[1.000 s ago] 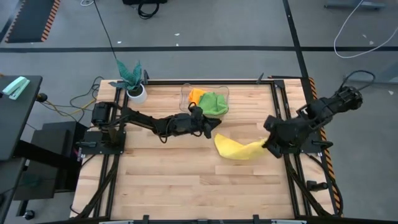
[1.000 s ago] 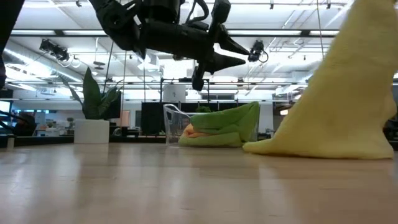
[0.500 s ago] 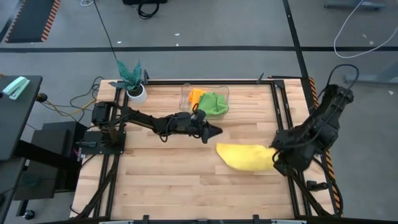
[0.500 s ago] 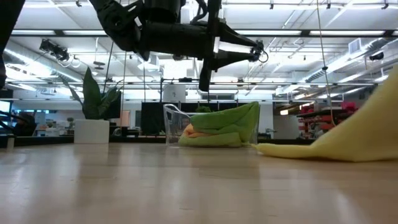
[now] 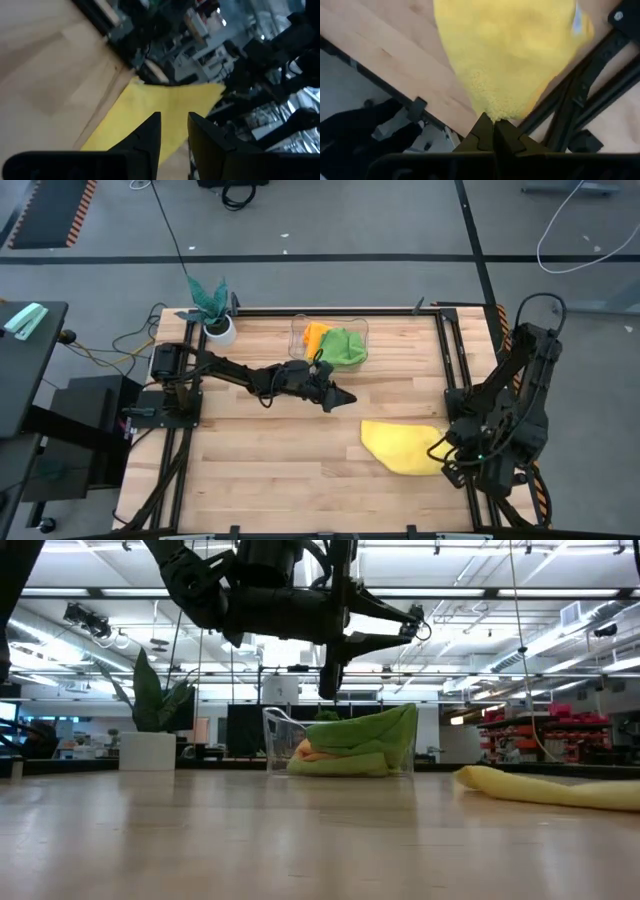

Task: Fold microfiber towels
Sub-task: Fold the yellow microfiber cloth

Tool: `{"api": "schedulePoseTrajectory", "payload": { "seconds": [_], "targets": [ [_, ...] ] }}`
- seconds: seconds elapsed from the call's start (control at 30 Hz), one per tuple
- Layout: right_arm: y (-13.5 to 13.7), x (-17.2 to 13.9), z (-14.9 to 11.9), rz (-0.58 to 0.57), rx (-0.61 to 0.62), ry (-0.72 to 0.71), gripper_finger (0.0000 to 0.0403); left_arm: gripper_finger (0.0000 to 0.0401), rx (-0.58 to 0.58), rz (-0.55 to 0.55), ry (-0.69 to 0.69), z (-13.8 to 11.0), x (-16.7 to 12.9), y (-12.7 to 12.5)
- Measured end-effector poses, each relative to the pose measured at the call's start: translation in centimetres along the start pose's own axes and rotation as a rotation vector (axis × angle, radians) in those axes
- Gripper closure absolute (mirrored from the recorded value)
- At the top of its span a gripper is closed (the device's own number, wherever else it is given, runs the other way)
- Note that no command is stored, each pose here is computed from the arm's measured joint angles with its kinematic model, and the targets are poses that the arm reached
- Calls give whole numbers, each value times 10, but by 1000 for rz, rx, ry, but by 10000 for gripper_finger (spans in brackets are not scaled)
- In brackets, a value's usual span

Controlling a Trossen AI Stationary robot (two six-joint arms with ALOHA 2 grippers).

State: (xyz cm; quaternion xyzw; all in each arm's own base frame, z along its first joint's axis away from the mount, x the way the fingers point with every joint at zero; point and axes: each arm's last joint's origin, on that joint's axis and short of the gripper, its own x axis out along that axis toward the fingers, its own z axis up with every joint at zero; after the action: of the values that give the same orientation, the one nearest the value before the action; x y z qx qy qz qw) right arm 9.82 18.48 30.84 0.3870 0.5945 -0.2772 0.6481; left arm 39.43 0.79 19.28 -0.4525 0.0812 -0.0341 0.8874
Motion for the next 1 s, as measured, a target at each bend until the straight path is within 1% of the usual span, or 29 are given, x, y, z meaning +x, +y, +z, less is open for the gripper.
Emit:
{"api": "schedulePoseTrajectory", "payload": {
  "seconds": [0.1,0.2,0.3,0.47,0.53,0.6,0.73,0.8,0.9,1.0],
  "targets": [
    [4,2,5,15,21,-48,403,295,-10,-18,30,-3,3,4],
    [6,-2,16,80,36,-131,403,296,-27,-41,68,-8,5,5],
    [6,-9,32,122,28,-191,403,298,-27,-53,84,-13,6,3],
    [2,-21,63,165,-22,-313,403,298,-16,-96,86,-19,7,-6],
    [-1,-26,76,171,-39,-355,403,298,-8,-133,66,-20,7,-12],
    [-5,-32,89,172,-65,-381,403,298,-5,-140,34,-23,8,-17],
    [-13,-42,114,184,-129,-434,403,299,5,-169,-77,-31,8,-33],
    [-15,-48,126,213,-166,-455,403,301,34,-163,-106,-37,10,-42],
    [-14,-55,145,278,-220,-473,403,302,120,-152,-144,-41,17,-63],
    [-10,-57,162,334,-301,-452,403,303,223,-38,-126,-47,27,-78]
  ]
}}
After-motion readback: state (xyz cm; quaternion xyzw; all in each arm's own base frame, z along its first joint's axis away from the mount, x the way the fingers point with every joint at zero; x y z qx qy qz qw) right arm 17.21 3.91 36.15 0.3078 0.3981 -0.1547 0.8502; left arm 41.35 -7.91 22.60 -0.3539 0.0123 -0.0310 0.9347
